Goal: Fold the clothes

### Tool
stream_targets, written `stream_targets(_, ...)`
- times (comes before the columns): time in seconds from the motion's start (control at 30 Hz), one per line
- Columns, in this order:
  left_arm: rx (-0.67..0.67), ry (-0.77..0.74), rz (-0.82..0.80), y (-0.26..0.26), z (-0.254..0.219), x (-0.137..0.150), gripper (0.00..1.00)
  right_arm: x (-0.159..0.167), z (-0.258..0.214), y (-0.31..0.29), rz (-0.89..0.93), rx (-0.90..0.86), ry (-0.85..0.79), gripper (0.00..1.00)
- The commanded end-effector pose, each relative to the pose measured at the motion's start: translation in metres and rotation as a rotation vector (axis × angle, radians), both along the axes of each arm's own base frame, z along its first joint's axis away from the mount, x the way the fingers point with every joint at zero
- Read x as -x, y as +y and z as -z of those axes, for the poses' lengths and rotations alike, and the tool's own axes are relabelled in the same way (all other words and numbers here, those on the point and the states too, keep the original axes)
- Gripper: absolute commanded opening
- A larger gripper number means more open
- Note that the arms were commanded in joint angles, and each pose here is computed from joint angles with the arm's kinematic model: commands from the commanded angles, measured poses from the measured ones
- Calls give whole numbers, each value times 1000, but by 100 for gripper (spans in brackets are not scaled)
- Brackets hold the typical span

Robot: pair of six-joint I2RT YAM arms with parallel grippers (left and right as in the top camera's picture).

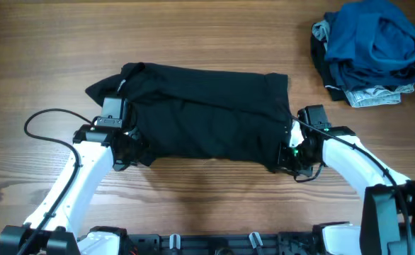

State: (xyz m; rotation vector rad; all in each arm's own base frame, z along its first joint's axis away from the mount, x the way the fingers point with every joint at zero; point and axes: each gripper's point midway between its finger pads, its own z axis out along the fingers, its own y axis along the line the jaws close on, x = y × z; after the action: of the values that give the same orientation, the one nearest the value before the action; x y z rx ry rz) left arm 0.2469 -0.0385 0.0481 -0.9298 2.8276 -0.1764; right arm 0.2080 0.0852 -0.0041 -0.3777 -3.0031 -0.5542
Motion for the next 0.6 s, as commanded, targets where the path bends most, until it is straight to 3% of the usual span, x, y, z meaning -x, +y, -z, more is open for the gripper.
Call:
stream_targets(0.0,-30,-39,14,4,-8,-7,4,3,3,-1,32,14,27,4)
stream_targets(0.07,-51,-85,100,5,-22,-15,4,3,-17,2,52,-15,24,4)
stream_targets(0.2,-107,-168,85,16,-64,-14,4,7,-61,-7,95,-30,-53,4)
stream_targets(0.37,-120,-171,82,20,-72,-3,4,28,-69,-19,118,-23,-3,4)
stream_targets(0.57,-150,-141,79,25,-70,5,4,16,-74,-23,175,-86,-40,4)
